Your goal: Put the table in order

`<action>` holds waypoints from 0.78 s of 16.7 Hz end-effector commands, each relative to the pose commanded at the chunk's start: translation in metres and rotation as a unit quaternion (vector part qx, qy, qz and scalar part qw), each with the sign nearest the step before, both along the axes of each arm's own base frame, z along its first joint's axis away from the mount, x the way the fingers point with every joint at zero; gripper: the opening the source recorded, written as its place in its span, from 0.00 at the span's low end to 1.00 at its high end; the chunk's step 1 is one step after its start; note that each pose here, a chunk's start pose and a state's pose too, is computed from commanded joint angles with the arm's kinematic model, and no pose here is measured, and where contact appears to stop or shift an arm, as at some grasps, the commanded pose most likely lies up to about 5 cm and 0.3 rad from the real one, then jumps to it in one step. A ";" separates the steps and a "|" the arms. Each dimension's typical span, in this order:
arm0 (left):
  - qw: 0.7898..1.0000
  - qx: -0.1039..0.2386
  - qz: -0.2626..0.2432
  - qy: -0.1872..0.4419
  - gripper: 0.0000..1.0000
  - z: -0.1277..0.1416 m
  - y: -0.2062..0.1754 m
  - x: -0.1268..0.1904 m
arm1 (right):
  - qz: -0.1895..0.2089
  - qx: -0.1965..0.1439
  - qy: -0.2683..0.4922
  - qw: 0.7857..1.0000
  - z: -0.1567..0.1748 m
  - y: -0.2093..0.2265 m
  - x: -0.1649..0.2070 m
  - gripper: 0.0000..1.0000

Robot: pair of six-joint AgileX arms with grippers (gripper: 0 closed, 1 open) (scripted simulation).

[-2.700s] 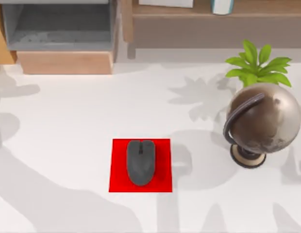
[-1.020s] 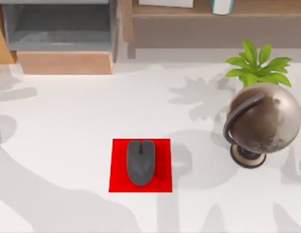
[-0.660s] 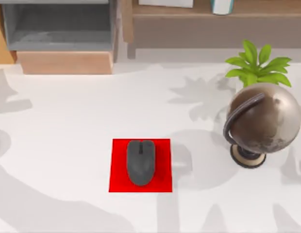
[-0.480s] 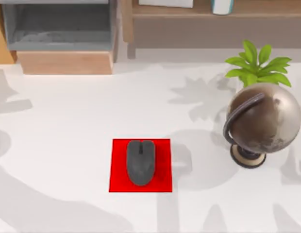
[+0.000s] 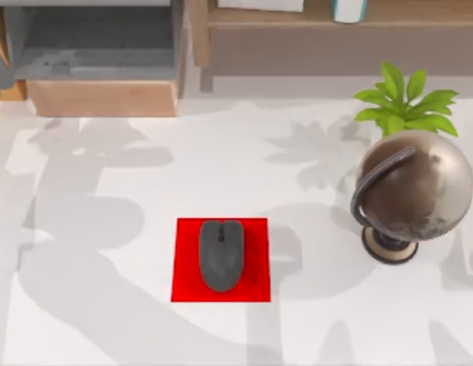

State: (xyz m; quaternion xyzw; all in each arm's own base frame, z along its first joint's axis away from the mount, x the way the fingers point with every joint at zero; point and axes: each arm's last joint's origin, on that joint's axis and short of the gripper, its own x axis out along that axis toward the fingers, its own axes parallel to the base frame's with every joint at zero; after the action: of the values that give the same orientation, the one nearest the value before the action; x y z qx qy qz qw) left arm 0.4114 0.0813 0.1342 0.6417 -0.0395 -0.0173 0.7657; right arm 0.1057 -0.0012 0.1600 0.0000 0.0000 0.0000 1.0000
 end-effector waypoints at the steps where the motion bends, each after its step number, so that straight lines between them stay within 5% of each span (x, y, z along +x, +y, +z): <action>1: 1.000 -0.023 -0.014 -0.003 1.00 0.008 -0.026 0.001 | 0.000 0.000 0.000 1.000 0.000 0.000 0.000 1.00; 6: 0.980 -0.169 -0.096 0.037 1.00 0.029 -0.177 -0.014 | 0.000 0.000 0.000 1.000 0.000 0.000 0.000 1.00; 13: 0.908 -0.385 -0.134 0.096 1.00 0.061 -0.363 -0.048 | 0.000 0.000 0.000 1.000 0.000 0.000 0.000 1.00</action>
State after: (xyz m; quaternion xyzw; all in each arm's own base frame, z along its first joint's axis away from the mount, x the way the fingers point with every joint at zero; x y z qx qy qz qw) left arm 0.3636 -0.2814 0.1955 0.2806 -0.0551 -0.1647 0.9440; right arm 0.1057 -0.0012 0.1600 0.0000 0.0000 0.0000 1.0000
